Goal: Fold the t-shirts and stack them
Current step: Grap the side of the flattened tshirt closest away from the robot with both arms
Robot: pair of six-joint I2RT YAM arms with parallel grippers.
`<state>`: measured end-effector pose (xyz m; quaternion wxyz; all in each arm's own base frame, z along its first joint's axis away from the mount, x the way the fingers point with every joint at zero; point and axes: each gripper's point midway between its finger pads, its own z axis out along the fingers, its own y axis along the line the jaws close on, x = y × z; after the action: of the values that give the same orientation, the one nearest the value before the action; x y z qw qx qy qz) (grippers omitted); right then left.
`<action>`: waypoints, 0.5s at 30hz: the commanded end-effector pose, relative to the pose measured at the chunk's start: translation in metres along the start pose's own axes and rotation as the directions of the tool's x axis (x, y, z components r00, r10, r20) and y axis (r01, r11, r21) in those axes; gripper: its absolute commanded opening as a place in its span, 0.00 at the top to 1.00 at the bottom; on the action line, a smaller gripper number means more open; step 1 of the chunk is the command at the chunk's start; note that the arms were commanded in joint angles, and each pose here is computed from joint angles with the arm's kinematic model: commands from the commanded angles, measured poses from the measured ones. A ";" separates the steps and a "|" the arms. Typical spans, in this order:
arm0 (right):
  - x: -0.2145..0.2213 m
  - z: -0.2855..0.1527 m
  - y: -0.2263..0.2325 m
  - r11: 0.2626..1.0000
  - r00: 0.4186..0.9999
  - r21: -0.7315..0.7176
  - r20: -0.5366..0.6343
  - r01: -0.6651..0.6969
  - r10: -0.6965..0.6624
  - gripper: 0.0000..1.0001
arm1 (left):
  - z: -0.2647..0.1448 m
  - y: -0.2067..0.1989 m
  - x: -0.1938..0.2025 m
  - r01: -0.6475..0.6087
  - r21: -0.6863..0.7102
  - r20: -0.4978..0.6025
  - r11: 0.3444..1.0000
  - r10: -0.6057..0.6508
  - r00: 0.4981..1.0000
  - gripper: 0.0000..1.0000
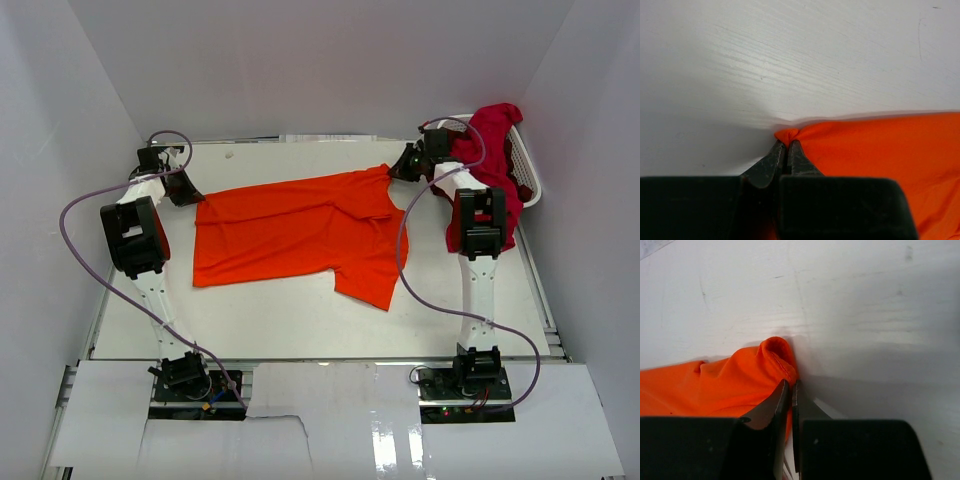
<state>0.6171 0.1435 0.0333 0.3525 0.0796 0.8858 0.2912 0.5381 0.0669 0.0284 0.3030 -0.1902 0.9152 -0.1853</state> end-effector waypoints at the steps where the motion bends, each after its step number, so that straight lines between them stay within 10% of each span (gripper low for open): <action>1: -0.033 -0.033 -0.022 0.993 0.996 0.119 0.083 0.004 -0.014 0.92 | -0.004 0.011 0.007 0.016 -0.037 -0.019 0.999 -0.017 1.000 0.96; 8: -0.057 -0.051 -0.031 0.989 0.990 0.145 0.136 0.004 -0.024 0.92 | -0.004 0.008 0.005 0.014 -0.028 -0.011 1.000 -0.014 1.000 0.96; 15: -0.071 -0.046 -0.015 0.995 0.989 0.077 0.133 0.061 -0.071 0.38 | -0.001 0.004 0.001 0.013 -0.011 -0.009 1.000 -0.013 1.000 0.96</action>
<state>0.6221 0.0927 0.0522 0.3716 0.1058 0.8896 0.2434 0.5377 0.0616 0.0290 0.3000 -0.1891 0.9145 -0.1950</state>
